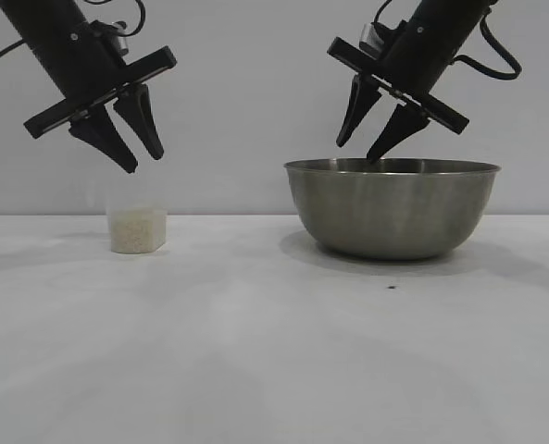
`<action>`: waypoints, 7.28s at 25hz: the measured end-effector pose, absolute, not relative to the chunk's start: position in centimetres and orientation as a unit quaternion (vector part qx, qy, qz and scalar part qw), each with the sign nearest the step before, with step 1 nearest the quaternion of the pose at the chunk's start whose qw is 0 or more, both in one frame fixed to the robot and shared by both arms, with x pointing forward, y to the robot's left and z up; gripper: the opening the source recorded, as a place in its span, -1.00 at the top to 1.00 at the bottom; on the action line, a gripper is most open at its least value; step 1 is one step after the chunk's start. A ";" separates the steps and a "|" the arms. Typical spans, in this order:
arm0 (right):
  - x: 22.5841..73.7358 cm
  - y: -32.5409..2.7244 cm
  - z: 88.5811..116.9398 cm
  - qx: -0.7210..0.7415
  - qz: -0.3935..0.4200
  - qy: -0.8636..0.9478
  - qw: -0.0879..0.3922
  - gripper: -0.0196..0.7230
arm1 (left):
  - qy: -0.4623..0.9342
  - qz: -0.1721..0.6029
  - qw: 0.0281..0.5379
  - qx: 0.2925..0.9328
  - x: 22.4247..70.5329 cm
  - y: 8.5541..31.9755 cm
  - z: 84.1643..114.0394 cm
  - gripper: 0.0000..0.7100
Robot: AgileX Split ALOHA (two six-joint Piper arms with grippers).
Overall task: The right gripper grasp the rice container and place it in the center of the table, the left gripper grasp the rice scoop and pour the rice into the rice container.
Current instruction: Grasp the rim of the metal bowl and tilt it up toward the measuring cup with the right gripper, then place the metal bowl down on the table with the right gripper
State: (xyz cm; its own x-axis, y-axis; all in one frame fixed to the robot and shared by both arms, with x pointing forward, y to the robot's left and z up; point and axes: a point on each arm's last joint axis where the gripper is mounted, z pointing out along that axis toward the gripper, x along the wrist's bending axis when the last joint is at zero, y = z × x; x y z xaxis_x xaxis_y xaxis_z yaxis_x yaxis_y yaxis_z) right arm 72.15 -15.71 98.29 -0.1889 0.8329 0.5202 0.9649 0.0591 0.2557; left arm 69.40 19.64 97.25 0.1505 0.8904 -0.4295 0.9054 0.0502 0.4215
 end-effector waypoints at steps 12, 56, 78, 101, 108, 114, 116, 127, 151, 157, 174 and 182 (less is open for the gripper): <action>72.2 -15.7 98.3 -0.625 -0.284 -0.718 0.116 0.11 | 0.652 -0.011 0.317 0.689 69.4 19.6 97.3 0.23; 70.3 -19.3 103.7 -0.639 -0.172 -0.749 -0.037 0.11 | 0.605 0.105 0.224 0.756 64.4 22.6 107.2 0.23; 71.7 -22.9 99.9 -0.673 -0.109 -0.730 -0.050 0.11 | 0.683 0.126 0.098 0.713 62.8 28.7 104.1 0.23; 72.5 -22.4 94.7 -0.681 -0.084 -0.728 -0.003 0.24 | 0.702 0.129 0.102 0.693 62.9 30.7 104.1 0.23; 72.5 -22.2 94.7 -0.678 -0.093 -0.730 0.007 0.95 | 0.702 0.129 0.102 0.693 62.9 30.7 104.1 0.23; 72.5 -22.1 94.8 -0.678 -0.098 -0.729 0.012 0.95 | 0.702 0.129 0.102 0.693 62.9 30.7 104.1 0.23; 72.5 -22.0 94.8 -0.677 -0.099 -0.729 0.013 0.95 | 0.702 0.129 0.102 0.693 62.9 30.7 104.1 0.23; 72.3 -21.5 96.1 -0.670 -0.130 -0.730 0.029 0.95 | 0.702 0.128 0.101 0.693 62.8 30.7 104.1 0.23; 70.7 -17.4 99.3 -0.644 -0.180 -0.742 0.060 0.95 | 0.703 0.127 0.100 0.693 62.8 30.7 104.1 0.23; 69.1 -17.7 96.0 -0.650 -0.134 -0.742 0.100 0.95 | 0.703 0.127 0.100 0.693 62.8 30.7 104.1 0.23; 68.9 -16.2 95.5 -0.634 -0.155 -0.751 0.096 0.95 | 0.702 0.129 0.103 0.693 62.9 30.7 104.1 0.23; 69.3 -15.9 93.9 -0.641 -0.161 -0.742 0.110 0.95 | 0.702 0.129 0.103 0.693 62.9 30.7 104.1 0.23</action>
State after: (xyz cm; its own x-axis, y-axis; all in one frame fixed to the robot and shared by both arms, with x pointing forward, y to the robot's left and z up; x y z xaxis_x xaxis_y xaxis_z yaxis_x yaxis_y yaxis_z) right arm 69.28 -15.86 93.89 -0.1530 0.9164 0.3699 0.9873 0.1255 0.0973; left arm 62.87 30.71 104.11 -0.0197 0.9992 0.0350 0.9461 0.0073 0.3237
